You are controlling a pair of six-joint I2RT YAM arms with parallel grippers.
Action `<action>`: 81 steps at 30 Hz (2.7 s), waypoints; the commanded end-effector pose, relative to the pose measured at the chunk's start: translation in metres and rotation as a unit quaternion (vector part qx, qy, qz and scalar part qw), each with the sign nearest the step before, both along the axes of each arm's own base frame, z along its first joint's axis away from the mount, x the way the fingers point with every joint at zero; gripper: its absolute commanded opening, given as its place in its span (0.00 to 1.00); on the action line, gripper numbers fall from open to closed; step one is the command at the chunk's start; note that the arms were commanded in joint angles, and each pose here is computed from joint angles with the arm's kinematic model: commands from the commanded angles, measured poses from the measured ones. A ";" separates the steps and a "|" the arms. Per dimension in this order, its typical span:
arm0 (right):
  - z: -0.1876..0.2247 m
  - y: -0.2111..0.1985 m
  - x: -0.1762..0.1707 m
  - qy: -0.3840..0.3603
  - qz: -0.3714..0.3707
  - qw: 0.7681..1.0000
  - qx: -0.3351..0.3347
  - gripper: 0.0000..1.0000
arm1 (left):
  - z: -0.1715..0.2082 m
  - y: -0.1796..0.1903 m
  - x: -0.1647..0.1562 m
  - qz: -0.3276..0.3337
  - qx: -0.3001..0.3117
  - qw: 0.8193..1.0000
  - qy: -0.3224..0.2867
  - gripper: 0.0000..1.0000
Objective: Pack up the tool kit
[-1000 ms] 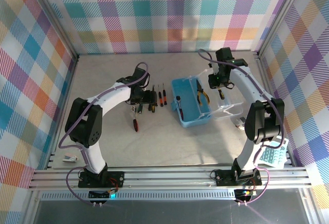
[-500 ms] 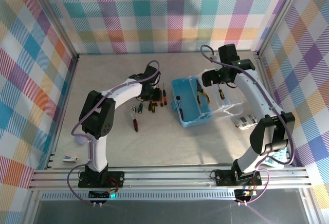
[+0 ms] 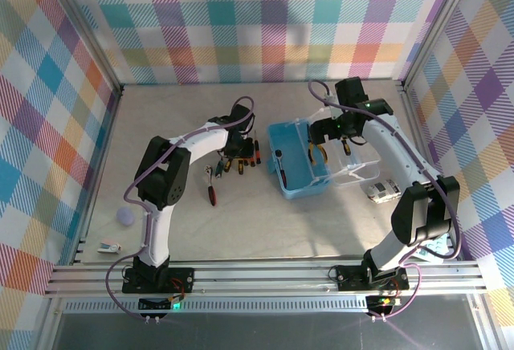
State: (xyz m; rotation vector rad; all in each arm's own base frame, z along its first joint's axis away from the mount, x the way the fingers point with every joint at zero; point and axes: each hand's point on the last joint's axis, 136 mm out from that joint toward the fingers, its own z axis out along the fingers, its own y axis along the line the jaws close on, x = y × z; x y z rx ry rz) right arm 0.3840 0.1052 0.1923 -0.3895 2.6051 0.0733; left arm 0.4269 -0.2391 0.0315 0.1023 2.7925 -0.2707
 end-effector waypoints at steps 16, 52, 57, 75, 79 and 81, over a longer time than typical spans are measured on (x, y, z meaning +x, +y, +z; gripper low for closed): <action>0.007 0.004 -0.007 -0.012 0.001 1.000 0.017 0.99 | -0.039 0.037 -0.008 0.000 0.144 0.989 0.030 0.21; 0.056 0.030 -0.023 -0.057 0.034 0.991 0.115 0.99 | 0.094 0.004 -0.016 -0.036 0.008 0.998 -0.060 0.00; 0.082 0.057 -0.029 -0.076 0.070 0.974 0.202 0.99 | 0.150 -0.018 -0.031 -0.064 -0.094 0.989 -0.099 0.00; 0.103 0.131 -0.008 -0.061 0.075 0.914 0.395 0.85 | 0.249 -0.101 -0.087 -0.193 -0.410 0.880 -0.140 0.00; 0.097 0.140 -0.006 -0.053 0.075 0.914 0.395 0.83 | 0.253 -0.102 -0.088 -0.194 -0.411 0.879 -0.146 0.00; 0.095 0.145 -0.006 -0.049 0.078 0.914 0.396 0.80 | 0.254 -0.102 -0.088 -0.194 -0.412 0.878 -0.148 0.00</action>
